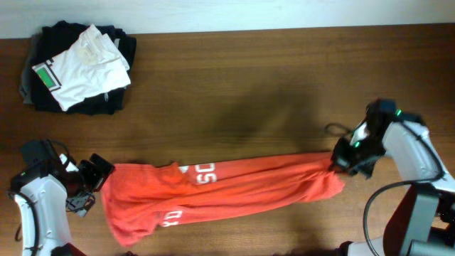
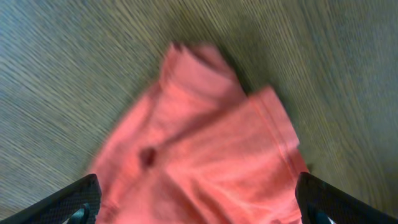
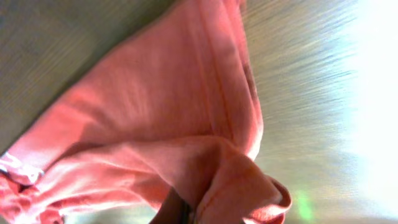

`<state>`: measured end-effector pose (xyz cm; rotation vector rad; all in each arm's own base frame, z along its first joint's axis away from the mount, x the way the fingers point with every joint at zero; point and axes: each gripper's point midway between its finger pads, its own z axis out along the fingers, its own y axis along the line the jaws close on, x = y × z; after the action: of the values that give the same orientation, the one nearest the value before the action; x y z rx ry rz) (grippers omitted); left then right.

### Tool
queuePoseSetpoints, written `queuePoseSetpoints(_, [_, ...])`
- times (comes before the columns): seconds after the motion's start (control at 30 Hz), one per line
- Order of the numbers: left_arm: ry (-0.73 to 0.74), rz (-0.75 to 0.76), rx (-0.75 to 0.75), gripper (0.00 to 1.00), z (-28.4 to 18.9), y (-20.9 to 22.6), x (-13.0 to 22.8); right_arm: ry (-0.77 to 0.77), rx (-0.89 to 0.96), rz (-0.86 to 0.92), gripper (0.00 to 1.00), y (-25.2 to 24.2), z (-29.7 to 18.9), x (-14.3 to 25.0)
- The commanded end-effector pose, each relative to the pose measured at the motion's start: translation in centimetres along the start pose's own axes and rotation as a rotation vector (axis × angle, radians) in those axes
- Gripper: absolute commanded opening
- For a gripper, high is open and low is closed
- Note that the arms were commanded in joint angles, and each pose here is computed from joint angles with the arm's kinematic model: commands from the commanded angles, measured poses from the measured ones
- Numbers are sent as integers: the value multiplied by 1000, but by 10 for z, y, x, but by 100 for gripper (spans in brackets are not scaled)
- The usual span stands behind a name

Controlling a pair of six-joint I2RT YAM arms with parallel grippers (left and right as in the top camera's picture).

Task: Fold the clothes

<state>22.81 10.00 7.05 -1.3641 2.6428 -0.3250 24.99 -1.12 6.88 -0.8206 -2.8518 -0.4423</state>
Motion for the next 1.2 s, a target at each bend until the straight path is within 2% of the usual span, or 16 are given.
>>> queuePoseSetpoints(0.0, [-16,36,23,99,-6,-10,-1,-154,171,16,4,-10,-57,-28])
queuePoseSetpoints(0.17, [-1,91,36,99,-3,-23,7,-194,205,11,4,-2,-94,-22])
queuePoseSetpoints(0.33, [2,129,37,99,-1,-31,11,-173,224,-133,4,29,-90,4])
queuePoseSetpoints(0.5, [7,143,38,99,-1,-34,13,-123,259,-312,4,69,-62,38])
queuePoseSetpoints(0.63, [13,142,35,99,-1,-33,15,-104,266,-371,4,91,-23,61])
queuePoseSetpoints(0.77, [16,141,33,99,-1,-33,16,-19,128,-504,4,127,24,100])
queuePoseSetpoints(1.03, [16,141,33,100,-1,-33,16,-35,52,-551,4,166,56,141])
queuePoseSetpoints(1.07, [16,141,33,99,-1,-33,16,-37,44,-572,7,171,57,146])
queuePoseSetpoints(1.1, [19,140,32,99,-1,-32,16,-37,41,-586,30,173,59,150])
queuePoseSetpoints(1.17, [21,140,31,99,-1,-32,17,-34,40,-605,66,175,60,155])
